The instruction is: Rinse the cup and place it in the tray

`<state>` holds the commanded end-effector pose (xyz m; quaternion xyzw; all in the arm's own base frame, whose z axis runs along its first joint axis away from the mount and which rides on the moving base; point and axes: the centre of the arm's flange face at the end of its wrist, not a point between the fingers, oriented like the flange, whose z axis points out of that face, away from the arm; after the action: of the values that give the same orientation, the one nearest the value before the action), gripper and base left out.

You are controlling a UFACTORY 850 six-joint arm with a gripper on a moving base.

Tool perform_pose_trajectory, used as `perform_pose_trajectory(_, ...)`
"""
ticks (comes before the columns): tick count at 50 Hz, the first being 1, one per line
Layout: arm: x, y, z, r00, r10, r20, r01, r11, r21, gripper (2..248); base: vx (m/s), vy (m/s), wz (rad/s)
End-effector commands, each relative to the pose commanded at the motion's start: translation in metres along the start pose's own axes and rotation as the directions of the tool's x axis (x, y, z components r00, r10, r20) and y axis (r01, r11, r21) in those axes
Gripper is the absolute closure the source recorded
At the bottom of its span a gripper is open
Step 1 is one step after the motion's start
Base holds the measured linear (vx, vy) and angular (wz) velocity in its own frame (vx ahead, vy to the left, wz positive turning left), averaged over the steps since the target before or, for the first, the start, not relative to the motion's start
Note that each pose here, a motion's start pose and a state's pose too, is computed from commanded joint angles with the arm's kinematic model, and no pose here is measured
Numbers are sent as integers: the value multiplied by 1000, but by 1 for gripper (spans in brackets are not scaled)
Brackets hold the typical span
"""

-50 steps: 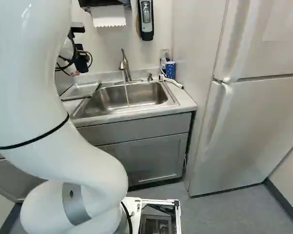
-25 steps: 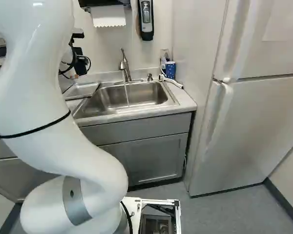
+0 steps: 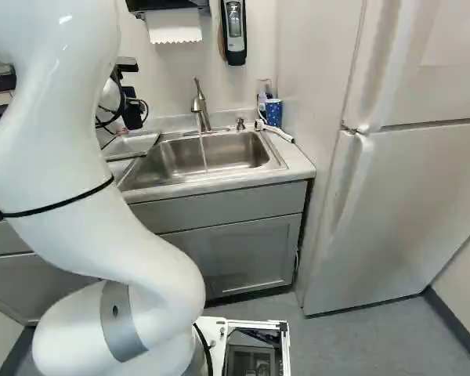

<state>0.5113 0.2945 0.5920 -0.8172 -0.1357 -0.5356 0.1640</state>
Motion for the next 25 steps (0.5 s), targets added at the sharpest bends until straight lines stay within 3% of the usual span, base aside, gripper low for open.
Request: perform_pose_trajectory(25,-24,-3,19,999,-7,50,7,1000,1,129,0,0,0)
